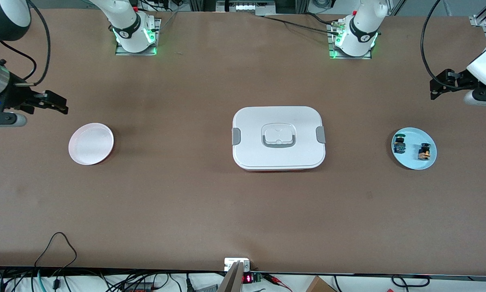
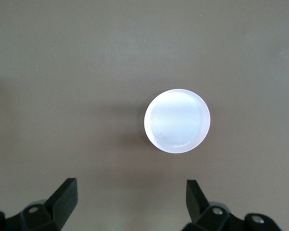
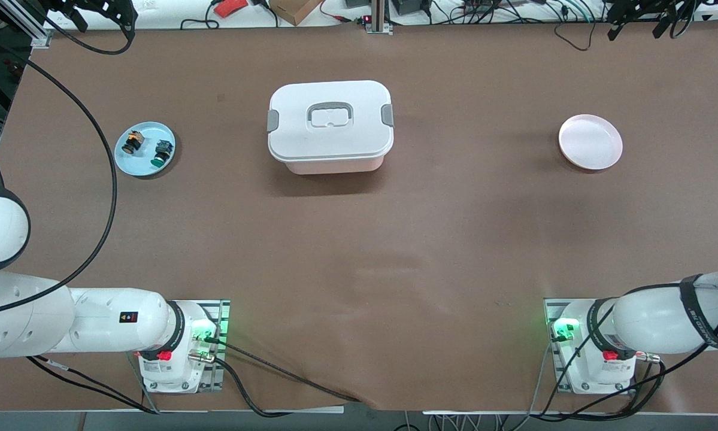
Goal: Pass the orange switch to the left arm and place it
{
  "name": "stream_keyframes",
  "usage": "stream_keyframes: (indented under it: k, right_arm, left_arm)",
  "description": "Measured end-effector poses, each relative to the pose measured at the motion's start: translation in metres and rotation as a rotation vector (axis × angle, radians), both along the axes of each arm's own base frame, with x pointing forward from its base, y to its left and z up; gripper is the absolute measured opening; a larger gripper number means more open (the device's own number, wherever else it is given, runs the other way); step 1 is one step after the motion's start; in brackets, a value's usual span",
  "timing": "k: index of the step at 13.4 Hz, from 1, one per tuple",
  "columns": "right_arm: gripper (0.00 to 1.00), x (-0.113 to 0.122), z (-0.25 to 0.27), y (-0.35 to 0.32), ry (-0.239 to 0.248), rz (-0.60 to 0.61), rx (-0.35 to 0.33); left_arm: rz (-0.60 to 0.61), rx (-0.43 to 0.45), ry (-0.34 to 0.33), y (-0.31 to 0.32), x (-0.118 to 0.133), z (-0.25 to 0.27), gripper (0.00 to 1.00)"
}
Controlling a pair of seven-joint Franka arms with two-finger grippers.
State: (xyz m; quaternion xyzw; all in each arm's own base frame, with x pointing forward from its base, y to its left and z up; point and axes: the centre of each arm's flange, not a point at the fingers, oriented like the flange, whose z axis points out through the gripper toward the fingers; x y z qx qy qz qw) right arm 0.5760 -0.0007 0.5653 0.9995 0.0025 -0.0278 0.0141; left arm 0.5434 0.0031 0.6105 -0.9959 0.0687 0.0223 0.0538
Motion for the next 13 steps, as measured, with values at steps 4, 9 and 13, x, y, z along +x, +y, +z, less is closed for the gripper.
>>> stream_keyframes:
  k: [4, 9, 13]
  right_arm:
    - [1.00, 0.001, -0.001, 0.001, 0.001, 0.002, -0.001]
    - [1.00, 0.001, 0.002, 0.001, -0.003, 0.003, -0.001]
    - [1.00, 0.001, 0.004, 0.002, -0.007, 0.004, -0.001]
  left_arm:
    - [0.001, 0.001, 0.001, 0.001, 0.001, -0.001, 1.00]
    - [0.006, -0.011, -0.017, 0.001, 0.001, 0.007, 1.00]
    - [0.034, -0.038, -0.017, 0.013, 0.001, 0.007, 1.00]
